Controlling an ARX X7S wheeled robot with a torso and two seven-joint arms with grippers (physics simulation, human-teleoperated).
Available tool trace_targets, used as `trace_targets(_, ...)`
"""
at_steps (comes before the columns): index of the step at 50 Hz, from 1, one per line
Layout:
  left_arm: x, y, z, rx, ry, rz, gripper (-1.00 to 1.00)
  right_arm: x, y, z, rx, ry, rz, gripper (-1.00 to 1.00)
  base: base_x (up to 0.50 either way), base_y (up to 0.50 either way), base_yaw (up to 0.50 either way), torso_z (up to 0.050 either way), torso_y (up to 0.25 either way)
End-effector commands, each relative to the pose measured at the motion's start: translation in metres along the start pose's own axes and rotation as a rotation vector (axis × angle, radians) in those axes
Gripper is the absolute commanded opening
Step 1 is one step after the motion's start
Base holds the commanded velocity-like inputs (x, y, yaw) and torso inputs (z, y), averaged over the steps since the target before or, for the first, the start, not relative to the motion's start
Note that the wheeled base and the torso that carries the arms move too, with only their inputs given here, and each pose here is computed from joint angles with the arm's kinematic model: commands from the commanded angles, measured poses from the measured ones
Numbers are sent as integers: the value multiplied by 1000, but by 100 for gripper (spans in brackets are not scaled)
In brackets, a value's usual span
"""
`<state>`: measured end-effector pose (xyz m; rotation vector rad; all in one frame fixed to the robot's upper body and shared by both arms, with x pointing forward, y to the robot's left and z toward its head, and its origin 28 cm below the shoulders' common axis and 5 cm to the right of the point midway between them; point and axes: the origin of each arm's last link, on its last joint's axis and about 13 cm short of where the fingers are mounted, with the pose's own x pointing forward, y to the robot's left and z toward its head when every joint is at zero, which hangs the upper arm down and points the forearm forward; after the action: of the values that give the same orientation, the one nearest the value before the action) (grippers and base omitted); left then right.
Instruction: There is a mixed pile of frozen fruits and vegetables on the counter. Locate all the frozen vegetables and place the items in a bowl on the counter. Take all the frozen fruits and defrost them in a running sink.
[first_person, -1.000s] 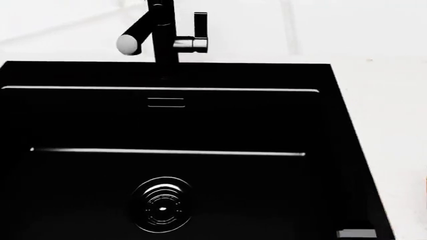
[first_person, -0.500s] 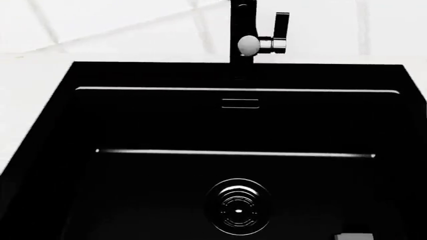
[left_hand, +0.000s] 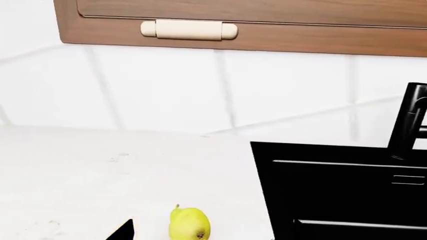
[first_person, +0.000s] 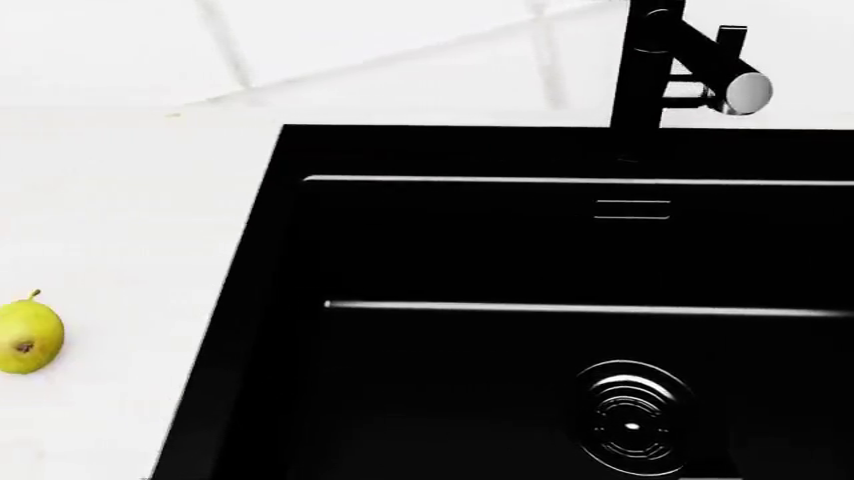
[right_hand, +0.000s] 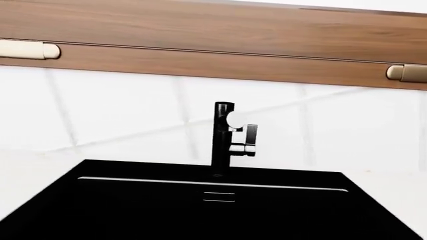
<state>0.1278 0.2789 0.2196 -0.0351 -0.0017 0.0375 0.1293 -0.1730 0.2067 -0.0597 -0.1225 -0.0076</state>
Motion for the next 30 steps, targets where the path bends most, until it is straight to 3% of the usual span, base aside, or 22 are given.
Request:
trace_targets(1, 2, 0, 4, -21, -38, -4, 100, 0, -1, 0, -6, -25, -1, 100, -1, 500, 0, 0, 0)
trace_targets(30, 0, 0, 5, -6, -42, -12, 100, 2, 0, 0, -10, -24, 5, 100, -1, 500, 0, 0, 0)
